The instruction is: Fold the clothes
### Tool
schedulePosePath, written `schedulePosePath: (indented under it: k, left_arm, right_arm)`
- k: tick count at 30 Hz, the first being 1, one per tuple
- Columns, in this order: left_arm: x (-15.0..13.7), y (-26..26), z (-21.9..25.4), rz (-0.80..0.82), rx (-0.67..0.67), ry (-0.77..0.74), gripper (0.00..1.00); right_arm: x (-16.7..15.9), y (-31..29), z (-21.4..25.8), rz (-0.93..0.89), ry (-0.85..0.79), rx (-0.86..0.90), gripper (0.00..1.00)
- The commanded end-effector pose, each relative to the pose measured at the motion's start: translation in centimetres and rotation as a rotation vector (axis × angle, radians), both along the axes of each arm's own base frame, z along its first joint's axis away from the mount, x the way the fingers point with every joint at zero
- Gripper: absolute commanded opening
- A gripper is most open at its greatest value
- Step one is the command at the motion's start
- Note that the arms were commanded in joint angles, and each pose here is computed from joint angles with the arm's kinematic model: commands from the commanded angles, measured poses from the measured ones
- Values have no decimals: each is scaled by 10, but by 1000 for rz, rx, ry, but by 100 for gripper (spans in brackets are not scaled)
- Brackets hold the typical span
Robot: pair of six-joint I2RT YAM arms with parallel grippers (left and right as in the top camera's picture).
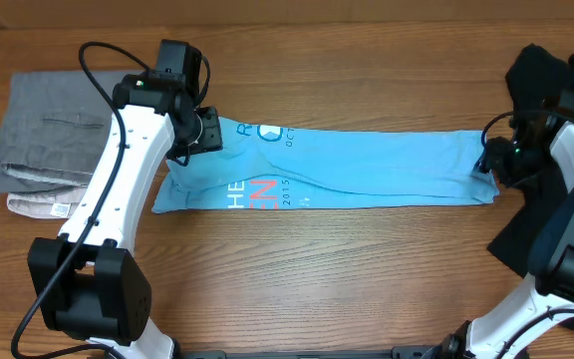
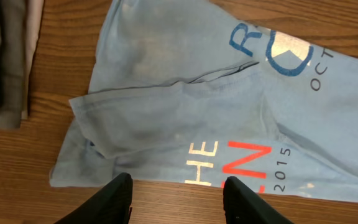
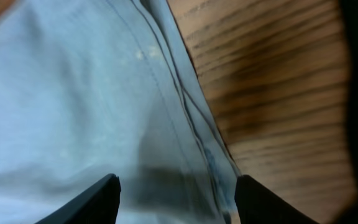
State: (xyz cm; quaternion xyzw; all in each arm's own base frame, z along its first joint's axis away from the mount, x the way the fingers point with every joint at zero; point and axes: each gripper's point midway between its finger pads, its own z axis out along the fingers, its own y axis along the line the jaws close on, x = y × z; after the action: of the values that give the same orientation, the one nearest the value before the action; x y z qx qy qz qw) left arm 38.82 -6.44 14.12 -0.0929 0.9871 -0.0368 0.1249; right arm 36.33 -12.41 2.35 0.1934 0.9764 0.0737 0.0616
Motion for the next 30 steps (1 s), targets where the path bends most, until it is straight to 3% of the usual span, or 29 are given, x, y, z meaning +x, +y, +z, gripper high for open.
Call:
schedulePosePath:
  k: [1, 5, 8, 9, 10, 14, 24, 30]
  left_arm:
    - [-1, 8, -4, 22, 28, 9, 51]
    - [0, 11, -4, 27, 46, 5, 52]
    - [0, 15, -4, 33, 66, 2, 52]
    - [0, 15, -4, 35, 68, 1, 52]
    - [0, 17, -4, 38, 68, 2, 51]
    - [0, 27, -4, 65, 68, 10, 50]
    - [-11, 87, -7, 216, 15, 68, 51]
    - [-14, 99, -7, 249, 15, 79, 52]
  right_arm:
    - [-5, 5, -23, 12, 22, 18, 63]
    - [-5, 4, -31, 12, 17, 16, 62]
    - [-5, 5, -31, 9, 18, 17, 55]
    - [-5, 5, -31, 9, 18, 17, 48]
    - [-5, 4, -31, 9, 18, 16, 28]
    - [-5, 2, -31, 3, 14, 14, 4]
    - [1, -44, -16, -101, -47, -12, 4]
    - [12, -65, 18, -129, -75, -29, 4]
